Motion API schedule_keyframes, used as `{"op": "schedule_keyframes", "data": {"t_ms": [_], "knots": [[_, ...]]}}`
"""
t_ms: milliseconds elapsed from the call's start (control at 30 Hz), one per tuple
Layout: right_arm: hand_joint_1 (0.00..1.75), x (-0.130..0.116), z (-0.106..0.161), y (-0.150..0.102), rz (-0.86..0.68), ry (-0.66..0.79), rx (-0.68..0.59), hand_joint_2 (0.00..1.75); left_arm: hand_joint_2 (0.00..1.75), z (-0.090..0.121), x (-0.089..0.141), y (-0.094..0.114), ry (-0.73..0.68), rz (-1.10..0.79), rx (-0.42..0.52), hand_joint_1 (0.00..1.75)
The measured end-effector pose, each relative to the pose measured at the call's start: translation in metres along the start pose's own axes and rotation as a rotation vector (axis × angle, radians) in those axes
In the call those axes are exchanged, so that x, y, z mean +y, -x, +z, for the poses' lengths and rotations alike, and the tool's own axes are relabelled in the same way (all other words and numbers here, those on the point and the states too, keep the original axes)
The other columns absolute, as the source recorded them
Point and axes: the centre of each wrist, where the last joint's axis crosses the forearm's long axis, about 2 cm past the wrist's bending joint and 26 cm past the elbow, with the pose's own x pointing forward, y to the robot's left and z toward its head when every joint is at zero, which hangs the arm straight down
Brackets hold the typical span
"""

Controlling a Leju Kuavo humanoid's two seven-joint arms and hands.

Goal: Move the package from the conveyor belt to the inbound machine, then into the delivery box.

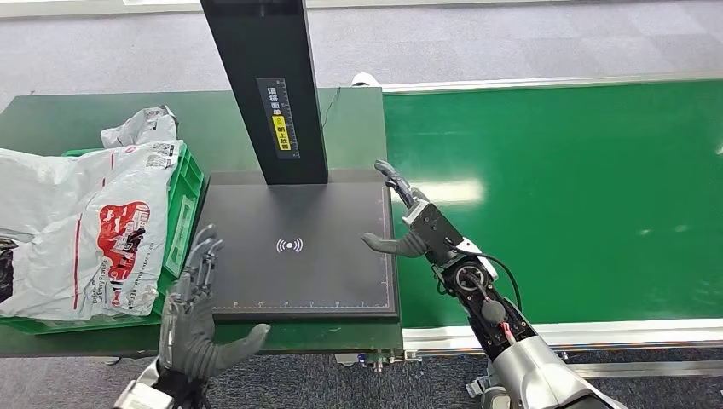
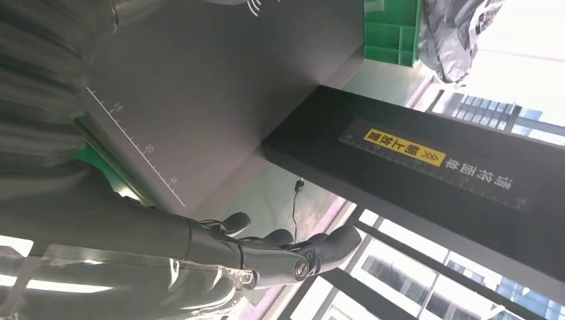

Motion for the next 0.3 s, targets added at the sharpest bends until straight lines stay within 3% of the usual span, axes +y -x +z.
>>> {"op": "schedule_keyframes", "data": {"t_ms": [300], "knots": [[0.0,0.017,0.013,0.011,-0.293,-0.14,-0.059,1.75,1.75,0.003,-0.01,0.018,0.075,0.11,0.142,0.0]]}}
